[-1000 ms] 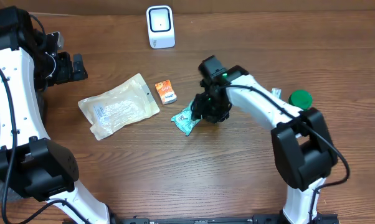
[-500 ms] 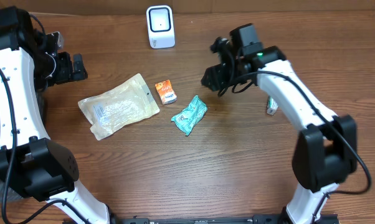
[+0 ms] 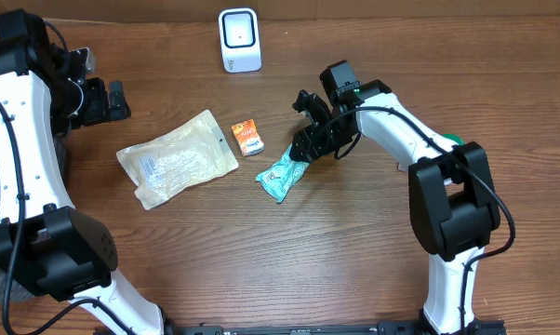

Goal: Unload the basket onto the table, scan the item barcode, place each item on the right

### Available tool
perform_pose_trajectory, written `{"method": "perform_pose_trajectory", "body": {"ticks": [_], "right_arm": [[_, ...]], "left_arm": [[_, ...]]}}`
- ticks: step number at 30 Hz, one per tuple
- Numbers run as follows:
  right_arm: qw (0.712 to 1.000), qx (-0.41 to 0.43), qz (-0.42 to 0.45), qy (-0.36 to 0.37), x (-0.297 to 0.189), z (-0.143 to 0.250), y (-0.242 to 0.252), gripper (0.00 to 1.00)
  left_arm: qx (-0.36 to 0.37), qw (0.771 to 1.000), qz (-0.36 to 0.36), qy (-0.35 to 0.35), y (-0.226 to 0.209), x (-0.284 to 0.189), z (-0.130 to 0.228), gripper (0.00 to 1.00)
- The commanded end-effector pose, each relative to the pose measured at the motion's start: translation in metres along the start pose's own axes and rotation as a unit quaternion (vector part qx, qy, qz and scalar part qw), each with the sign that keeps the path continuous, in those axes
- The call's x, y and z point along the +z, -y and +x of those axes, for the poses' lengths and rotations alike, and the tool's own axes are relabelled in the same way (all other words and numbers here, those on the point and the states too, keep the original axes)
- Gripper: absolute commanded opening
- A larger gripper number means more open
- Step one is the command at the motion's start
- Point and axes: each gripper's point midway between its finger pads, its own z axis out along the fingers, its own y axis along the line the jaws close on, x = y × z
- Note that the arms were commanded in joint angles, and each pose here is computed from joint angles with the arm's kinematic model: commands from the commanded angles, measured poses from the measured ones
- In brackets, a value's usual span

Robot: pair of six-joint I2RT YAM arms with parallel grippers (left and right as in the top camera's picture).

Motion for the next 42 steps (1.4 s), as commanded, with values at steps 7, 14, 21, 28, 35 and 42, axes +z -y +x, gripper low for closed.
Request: {"method": "perform_pose_trajectory", "body": {"ticks": [7,14,21,28,35,42], "right_arm": [[1.0,-0.001,-0.017,-0.021,0.011,0.009,-0.005,0.63],[0.999,-0.022,-0.021,-0.03,0.018,0.013,-0.016,0.63],[0.999,-0.027,-0.019,-0.03,0.019,0.013,-0.016,0.59],[0.999,-0.032,-0.015,-0.02,0.023,0.007,-0.013,0.58],[0.998,-0.007,-0.023,-0.066,0.04,0.03,-0.007,0.22],[0.995,0.045,-0.054,-0.067,0.02,0.024,-0.017,0.04]], "left_arm": [[0.004,1.0,0.005,0.016,0.006,-0.01,-0.005,1.0],[0.004,1.0,0.005,0.016,0.006,-0.01,-0.005,1.0],[0.004,1.0,0.005,0.016,0.006,-0.01,-0.005,1.0],[0.004,1.0,0.005,0.016,0.006,-0.01,-0.005,0.99],[0.004,1.0,0.005,0.016,0.006,-0.01,-0.005,1.0],[0.004,1.0,0.005,0.016,0.006,-0.01,-0.005,1.0]]}}
